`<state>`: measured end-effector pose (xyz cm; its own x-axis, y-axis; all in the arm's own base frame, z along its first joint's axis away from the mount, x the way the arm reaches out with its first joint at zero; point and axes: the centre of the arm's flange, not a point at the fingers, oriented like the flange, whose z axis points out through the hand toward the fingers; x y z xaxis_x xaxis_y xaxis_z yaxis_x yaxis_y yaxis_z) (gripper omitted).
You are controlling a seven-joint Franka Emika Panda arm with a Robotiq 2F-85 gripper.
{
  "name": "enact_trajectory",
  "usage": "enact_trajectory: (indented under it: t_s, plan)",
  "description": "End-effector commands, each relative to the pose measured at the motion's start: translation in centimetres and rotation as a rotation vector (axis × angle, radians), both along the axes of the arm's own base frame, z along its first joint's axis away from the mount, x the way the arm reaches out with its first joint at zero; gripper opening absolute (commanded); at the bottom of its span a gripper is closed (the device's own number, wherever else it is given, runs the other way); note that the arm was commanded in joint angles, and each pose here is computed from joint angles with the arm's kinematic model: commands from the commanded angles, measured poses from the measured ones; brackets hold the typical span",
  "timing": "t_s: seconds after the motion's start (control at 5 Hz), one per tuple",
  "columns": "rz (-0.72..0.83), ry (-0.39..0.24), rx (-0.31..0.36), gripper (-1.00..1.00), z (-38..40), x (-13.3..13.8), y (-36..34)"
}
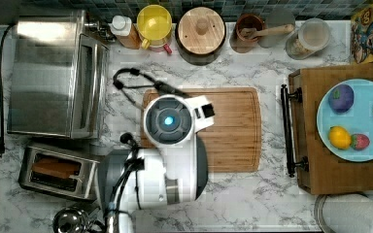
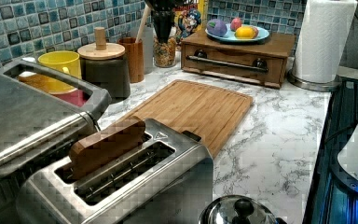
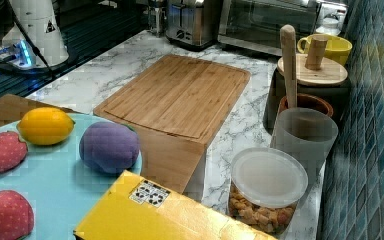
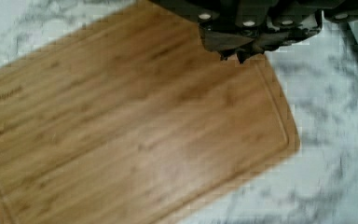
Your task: Turn on the toaster.
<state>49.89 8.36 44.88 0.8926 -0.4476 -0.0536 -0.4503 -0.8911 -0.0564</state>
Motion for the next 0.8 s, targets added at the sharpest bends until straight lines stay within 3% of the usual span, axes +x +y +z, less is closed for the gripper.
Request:
enact_trajectory:
  t_s: [0.2,0.4,0.6,0.8]
  plan:
    - [0.290,-0.035,0.031,-1.00,1.6,-6.6,11.0]
    - [0.312,-0.010,0.010,-1.00,-0.7,-8.2,12.7]
    - [0.345,0.060,-0.013,-1.00,-3.0,-9.3,14.4]
    - [0.375,0.041,-0.010,-1.00,-3.0,-11.3,16.0]
